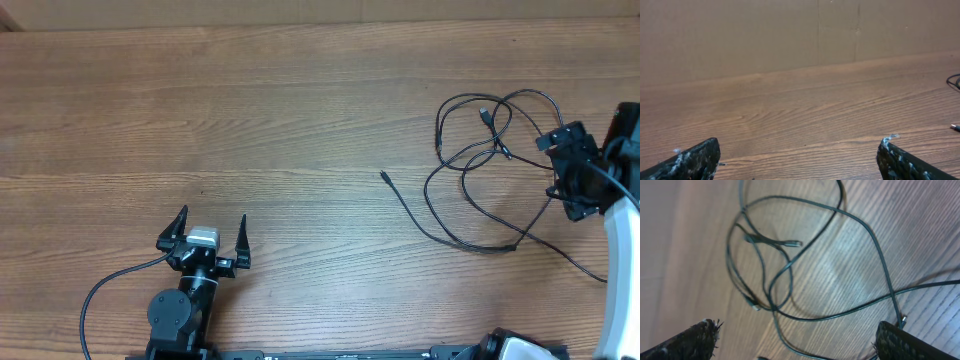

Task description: Untangle cables

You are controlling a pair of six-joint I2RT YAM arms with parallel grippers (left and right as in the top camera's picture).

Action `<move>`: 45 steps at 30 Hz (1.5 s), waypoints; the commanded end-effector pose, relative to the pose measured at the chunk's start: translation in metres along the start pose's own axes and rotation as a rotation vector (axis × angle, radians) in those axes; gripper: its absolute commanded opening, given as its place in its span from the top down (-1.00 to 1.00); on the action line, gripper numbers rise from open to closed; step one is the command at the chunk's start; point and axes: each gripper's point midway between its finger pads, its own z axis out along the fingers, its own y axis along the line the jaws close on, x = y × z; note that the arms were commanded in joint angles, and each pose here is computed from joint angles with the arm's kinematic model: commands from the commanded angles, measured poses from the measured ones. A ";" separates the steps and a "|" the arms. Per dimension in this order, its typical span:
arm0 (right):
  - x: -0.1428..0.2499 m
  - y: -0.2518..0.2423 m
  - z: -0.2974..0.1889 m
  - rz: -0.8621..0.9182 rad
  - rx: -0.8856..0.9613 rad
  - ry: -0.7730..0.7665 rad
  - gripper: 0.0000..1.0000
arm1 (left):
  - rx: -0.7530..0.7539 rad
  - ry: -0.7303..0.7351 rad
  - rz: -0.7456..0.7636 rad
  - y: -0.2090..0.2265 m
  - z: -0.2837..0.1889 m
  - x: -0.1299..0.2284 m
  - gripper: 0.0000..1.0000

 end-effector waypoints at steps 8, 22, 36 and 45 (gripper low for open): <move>-0.002 0.012 -0.049 -0.020 -0.119 -0.113 -1.00 | 0.002 -0.005 0.026 0.000 0.000 0.000 -0.99; 0.034 0.037 -0.152 -0.241 -0.300 -0.427 -1.00 | 0.002 -0.005 0.026 0.000 0.000 0.000 -0.99; 0.043 0.019 -0.177 -0.177 -0.574 -0.605 -1.00 | 0.002 -0.005 0.026 0.000 0.000 0.000 -0.99; 0.068 -0.013 -0.164 -0.046 -0.720 -0.562 -1.00 | 0.002 -0.005 0.026 0.000 0.000 0.000 -0.99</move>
